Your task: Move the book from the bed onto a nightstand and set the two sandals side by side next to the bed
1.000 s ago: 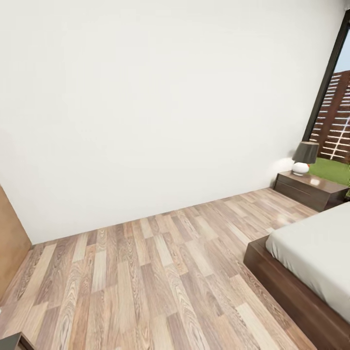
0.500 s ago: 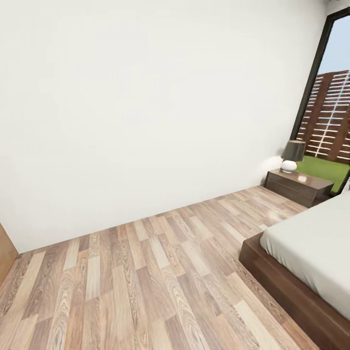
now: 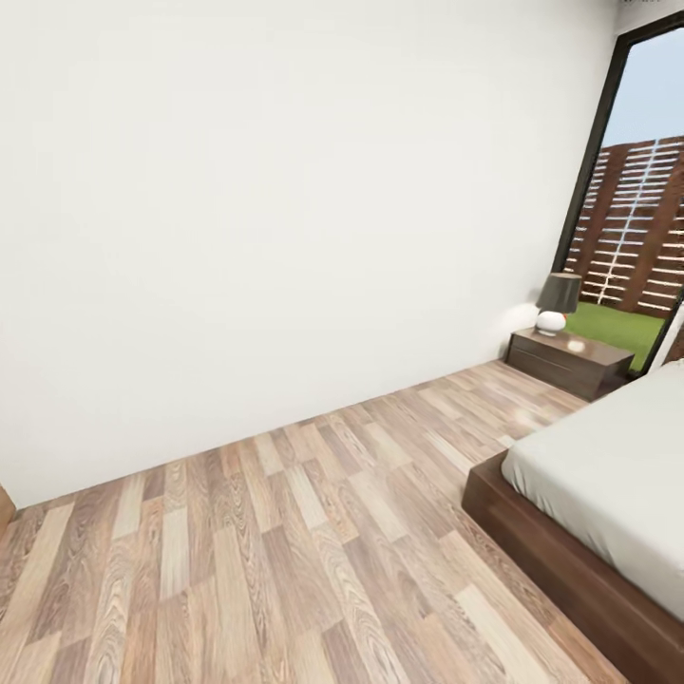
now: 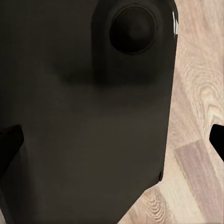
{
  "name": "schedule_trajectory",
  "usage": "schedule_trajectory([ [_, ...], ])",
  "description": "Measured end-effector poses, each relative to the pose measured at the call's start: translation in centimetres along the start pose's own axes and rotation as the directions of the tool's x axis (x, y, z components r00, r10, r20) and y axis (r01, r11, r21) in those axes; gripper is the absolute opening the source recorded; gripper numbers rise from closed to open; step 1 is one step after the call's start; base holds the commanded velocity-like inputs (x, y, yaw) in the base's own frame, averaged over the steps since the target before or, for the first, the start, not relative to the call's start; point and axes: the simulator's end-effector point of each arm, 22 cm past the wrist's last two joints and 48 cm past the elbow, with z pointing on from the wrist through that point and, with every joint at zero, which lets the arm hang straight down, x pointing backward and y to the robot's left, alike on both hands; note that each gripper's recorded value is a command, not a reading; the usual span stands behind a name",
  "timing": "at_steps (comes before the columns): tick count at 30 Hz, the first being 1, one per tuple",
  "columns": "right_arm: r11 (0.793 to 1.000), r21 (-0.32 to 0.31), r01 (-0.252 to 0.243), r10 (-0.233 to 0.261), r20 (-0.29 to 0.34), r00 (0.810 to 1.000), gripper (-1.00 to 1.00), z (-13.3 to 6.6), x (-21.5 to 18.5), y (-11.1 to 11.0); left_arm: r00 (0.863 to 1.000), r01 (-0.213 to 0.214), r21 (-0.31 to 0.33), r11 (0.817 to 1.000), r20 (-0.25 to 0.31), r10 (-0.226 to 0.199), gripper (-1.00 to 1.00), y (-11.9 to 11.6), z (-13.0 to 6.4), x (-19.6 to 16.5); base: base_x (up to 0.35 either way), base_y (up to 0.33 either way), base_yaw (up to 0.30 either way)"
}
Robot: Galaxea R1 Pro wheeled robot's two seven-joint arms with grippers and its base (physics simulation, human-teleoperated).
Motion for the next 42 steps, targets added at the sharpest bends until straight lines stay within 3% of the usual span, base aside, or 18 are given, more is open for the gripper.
schedule_trajectory([
  [42,1.0,0.0,0.0,0.0,0.0,1.0,1.0,0.0,0.0,0.0,1.0,0.0,-0.002,1.0,0.01,0.0,1.0,0.05,0.01,-0.47,0.001,0.039,-0.109],
])
